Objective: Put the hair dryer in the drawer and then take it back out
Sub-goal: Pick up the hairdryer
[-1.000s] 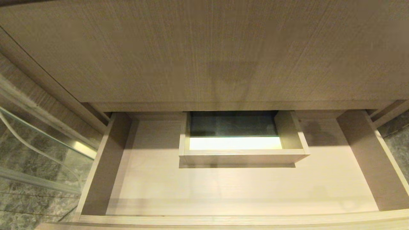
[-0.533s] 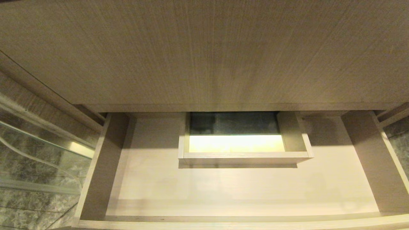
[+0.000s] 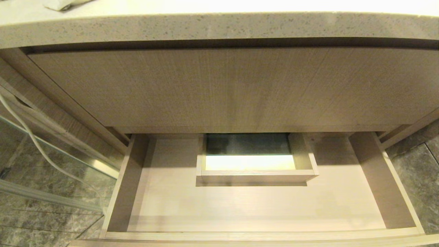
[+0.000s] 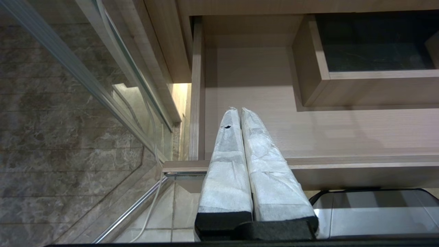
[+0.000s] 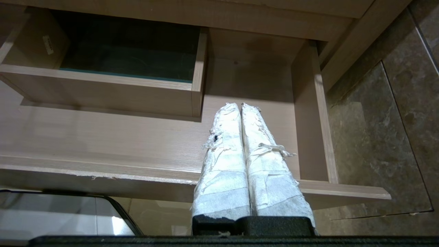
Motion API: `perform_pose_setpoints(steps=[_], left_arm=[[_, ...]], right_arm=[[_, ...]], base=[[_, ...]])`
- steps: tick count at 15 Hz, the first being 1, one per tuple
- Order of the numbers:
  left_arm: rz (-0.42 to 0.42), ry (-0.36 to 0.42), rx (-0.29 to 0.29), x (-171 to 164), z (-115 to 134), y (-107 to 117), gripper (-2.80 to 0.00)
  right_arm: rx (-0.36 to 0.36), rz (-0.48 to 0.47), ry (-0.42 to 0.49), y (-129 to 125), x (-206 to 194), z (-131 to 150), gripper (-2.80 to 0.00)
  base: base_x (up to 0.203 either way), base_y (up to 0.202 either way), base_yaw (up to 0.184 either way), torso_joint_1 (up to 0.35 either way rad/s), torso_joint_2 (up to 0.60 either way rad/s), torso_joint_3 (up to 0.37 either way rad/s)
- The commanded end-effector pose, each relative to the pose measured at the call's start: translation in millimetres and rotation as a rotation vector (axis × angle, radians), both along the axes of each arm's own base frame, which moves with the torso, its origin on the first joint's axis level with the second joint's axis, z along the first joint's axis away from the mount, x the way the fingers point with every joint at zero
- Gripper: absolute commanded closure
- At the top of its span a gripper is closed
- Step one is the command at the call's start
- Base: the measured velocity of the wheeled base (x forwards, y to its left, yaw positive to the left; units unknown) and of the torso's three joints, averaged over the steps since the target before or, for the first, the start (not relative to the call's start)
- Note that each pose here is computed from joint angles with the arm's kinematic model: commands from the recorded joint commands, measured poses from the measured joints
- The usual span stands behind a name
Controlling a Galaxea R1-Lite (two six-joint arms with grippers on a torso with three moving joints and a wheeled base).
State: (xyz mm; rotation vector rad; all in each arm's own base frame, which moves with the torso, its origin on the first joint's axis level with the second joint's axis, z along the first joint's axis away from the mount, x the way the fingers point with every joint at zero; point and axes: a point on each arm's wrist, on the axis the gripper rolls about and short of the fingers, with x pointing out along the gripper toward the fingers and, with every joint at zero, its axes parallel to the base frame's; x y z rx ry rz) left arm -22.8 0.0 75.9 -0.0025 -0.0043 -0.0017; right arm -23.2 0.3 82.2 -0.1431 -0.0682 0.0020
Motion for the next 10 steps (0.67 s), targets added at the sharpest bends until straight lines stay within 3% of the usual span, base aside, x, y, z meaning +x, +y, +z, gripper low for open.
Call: perform_pose_setpoints(steps=[1, 4, 10], left_arm=[[0.000, 0.000, -0.001, 0.0, 0.0, 0.0, 0.00], [0.000, -0.001, -0.001, 0.0, 0.0, 0.0, 0.00], [0.000, -0.002, -0.001, -0.1, 0.0, 0.0, 0.00]], right_arm=[[-0.008, 0.000, 0.002, 0.0, 0.1, -0.4, 0.00], [-0.010, 0.000, 0.002, 0.0, 0.1, -0.4, 0.00], [-0.014, 0.000, 0.002, 0.0, 0.1, -0.4, 0.00]], base=[[0.000, 0.000, 0.000, 0.021, -0.03, -0.012], [0.000, 0.000, 0.000, 0.084, -0.16, -0.068], [0.000, 0.000, 0.000, 0.173, -0.44, -0.206]])
